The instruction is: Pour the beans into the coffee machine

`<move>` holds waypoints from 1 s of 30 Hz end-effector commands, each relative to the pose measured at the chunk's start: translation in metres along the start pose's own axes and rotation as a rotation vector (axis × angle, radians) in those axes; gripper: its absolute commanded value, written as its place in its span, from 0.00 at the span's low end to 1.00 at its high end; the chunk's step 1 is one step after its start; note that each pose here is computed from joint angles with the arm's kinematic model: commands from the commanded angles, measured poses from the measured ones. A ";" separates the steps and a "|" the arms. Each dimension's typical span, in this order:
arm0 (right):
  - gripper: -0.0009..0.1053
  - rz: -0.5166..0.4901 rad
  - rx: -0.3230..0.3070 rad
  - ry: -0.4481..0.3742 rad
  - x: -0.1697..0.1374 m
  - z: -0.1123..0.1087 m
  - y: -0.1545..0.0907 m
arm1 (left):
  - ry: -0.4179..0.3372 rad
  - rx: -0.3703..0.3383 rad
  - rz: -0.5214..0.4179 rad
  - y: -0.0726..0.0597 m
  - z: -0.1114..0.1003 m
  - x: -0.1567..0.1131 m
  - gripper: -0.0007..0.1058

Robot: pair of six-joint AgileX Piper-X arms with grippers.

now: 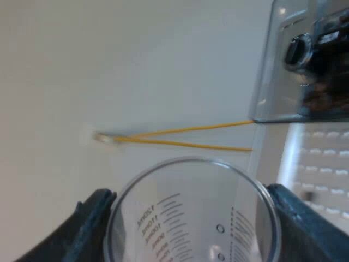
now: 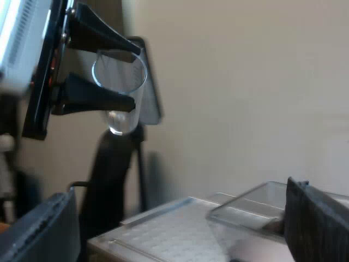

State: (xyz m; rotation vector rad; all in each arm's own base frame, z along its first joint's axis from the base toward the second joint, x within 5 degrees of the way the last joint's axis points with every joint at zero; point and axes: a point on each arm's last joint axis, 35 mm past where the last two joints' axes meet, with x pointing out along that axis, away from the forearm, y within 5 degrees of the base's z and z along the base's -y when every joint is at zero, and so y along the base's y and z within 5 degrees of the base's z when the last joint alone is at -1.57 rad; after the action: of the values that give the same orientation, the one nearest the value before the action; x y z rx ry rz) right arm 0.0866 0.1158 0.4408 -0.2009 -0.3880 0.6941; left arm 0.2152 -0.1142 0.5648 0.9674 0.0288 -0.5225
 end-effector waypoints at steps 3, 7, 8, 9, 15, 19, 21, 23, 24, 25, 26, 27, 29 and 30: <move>0.74 0.160 0.012 0.046 0.002 -0.009 0.009 | 0.021 -0.647 0.029 0.019 -0.033 -0.044 0.01; 0.74 0.234 0.035 0.083 0.010 -0.018 0.017 | 0.015 -0.764 0.086 0.022 -0.057 -0.064 0.01; 0.74 0.246 0.035 0.086 0.012 -0.019 0.018 | 0.004 -0.798 0.097 0.019 -0.066 -0.070 0.01; 0.74 0.256 0.034 0.090 0.014 -0.020 0.020 | 0.006 -0.806 0.098 0.017 -0.069 -0.071 0.01; 0.74 0.370 0.038 0.148 0.032 -0.038 0.040 | 0.035 -0.954 0.200 -0.017 -0.116 -0.078 0.01; 0.74 0.469 0.037 0.204 0.044 -0.052 0.067 | 0.061 -1.051 0.201 -0.042 -0.148 -0.069 0.01; 0.74 0.519 0.030 0.252 0.050 -0.065 0.084 | 0.099 -1.103 0.219 -0.057 -0.168 -0.065 0.01; 0.74 0.544 0.022 0.293 0.054 -0.076 0.095 | 0.112 -1.135 0.213 -0.069 -0.182 -0.059 0.01; 0.74 0.548 0.027 0.304 0.055 -0.079 0.097 | 0.114 -1.137 0.215 -0.073 -0.186 -0.058 0.01; 0.74 0.557 0.044 0.329 0.058 -0.086 0.103 | 0.118 -1.140 0.217 -0.078 -0.192 -0.055 0.01; 0.74 0.561 0.057 0.344 0.060 -0.094 0.109 | 0.126 -1.141 0.220 -0.085 -0.199 -0.051 0.01; 0.74 0.560 0.062 0.346 0.062 -0.097 0.111 | 0.136 -1.145 0.221 -0.090 -0.205 -0.049 0.01; 0.74 0.552 0.094 0.348 0.066 -0.113 0.120 | 0.137 -1.144 0.223 -0.101 -0.217 -0.041 0.01; 0.74 0.548 0.097 0.350 0.067 -0.117 0.122 | 0.133 -1.141 0.226 -0.101 -0.218 -0.040 0.01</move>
State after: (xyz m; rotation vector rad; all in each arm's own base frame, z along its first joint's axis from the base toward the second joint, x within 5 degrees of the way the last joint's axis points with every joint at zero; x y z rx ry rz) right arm 0.1069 0.2376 0.3255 -0.3779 0.0674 1.1963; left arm 0.1813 0.0291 0.3662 -0.1272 0.3490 -0.1533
